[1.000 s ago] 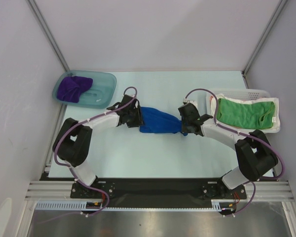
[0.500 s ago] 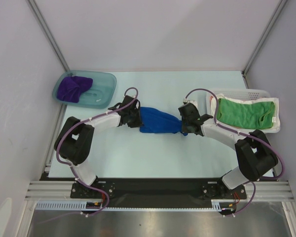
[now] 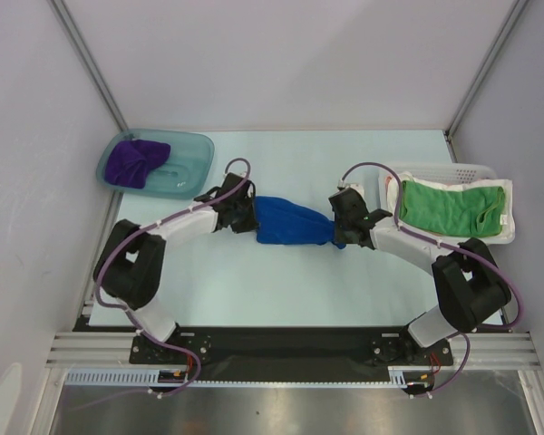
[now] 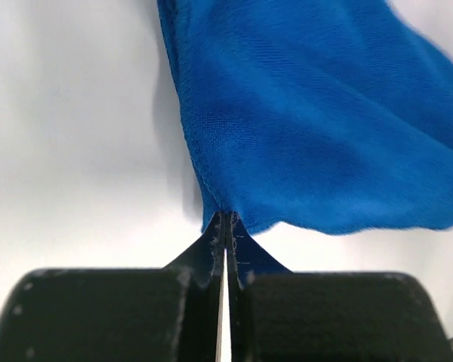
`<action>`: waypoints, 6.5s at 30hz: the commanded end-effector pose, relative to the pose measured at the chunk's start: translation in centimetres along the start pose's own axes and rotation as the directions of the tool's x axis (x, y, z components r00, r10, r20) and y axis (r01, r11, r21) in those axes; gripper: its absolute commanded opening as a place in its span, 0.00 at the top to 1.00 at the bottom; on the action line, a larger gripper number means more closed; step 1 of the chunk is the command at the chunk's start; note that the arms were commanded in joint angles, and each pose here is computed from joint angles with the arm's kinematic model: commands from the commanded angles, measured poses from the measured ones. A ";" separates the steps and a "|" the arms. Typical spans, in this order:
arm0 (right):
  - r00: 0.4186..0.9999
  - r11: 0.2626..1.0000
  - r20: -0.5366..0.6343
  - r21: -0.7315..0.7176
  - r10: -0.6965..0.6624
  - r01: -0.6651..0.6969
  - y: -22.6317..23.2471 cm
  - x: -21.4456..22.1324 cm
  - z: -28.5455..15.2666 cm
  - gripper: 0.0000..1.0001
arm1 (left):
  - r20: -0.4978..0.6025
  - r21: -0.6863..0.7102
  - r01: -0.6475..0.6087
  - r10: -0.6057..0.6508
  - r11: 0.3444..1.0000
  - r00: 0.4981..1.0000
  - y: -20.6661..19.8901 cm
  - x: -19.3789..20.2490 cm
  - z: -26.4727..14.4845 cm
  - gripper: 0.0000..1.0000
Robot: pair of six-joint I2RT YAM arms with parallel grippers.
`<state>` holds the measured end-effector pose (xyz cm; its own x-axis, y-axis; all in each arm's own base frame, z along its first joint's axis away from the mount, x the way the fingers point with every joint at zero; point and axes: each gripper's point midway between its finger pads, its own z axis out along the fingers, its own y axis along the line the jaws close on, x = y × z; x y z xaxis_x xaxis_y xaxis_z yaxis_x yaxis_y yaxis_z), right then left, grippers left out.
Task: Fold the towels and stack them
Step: Flatten out the crumpled towel
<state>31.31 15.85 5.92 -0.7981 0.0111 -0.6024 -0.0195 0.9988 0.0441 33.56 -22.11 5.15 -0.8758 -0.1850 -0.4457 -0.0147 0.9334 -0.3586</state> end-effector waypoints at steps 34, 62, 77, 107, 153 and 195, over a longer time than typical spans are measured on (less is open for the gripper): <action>0.992 0.986 0.025 -0.116 0.122 -0.118 3.9 5.0 -3.1 0.63 | 0.166 0.037 -0.054 0.048 0.998 0.985 1.8 -0.9 -10.1 1.00; 0.974 0.975 0.076 -0.074 0.216 -0.210 2.8 3.4 -0.2 0.60 | 0.156 0.050 -0.056 0.048 0.997 0.987 1.7 -1.0 -9.5 1.00; 0.970 0.974 0.092 -0.057 0.223 -0.219 2.1 3.1 -0.1 0.77 | 0.151 0.059 -0.060 0.051 0.996 0.987 1.4 -1.1 -9.2 1.00; 0.924 0.957 0.340 -0.282 0.171 -0.073 3.0 -9.1 -15.8 1.00 | 0.370 0.193 -0.233 0.149 0.953 0.917 -3.5 -5.8 -18.8 1.00; 0.362 0.846 0.897 -0.388 0.255 0.365 5.0 -27.0 -50.5 1.00 | 0.974 0.192 -0.736 -0.033 0.649 0.224 -14.8 -12.5 -59.5 1.00; 0.567 0.924 0.796 -0.353 0.211 0.151 4.6 -46.8 -9.8 1.00 | 0.887 0.138 -0.321 0.027 0.937 0.461 -8.3 -43.8 -21.0 1.00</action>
<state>62.87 19.60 36.19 -0.1207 0.1841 -0.9755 -0.3021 0.9292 0.2128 62.89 -15.96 37.55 -0.1576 -0.2957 -0.9422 0.2792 0.9018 -0.3297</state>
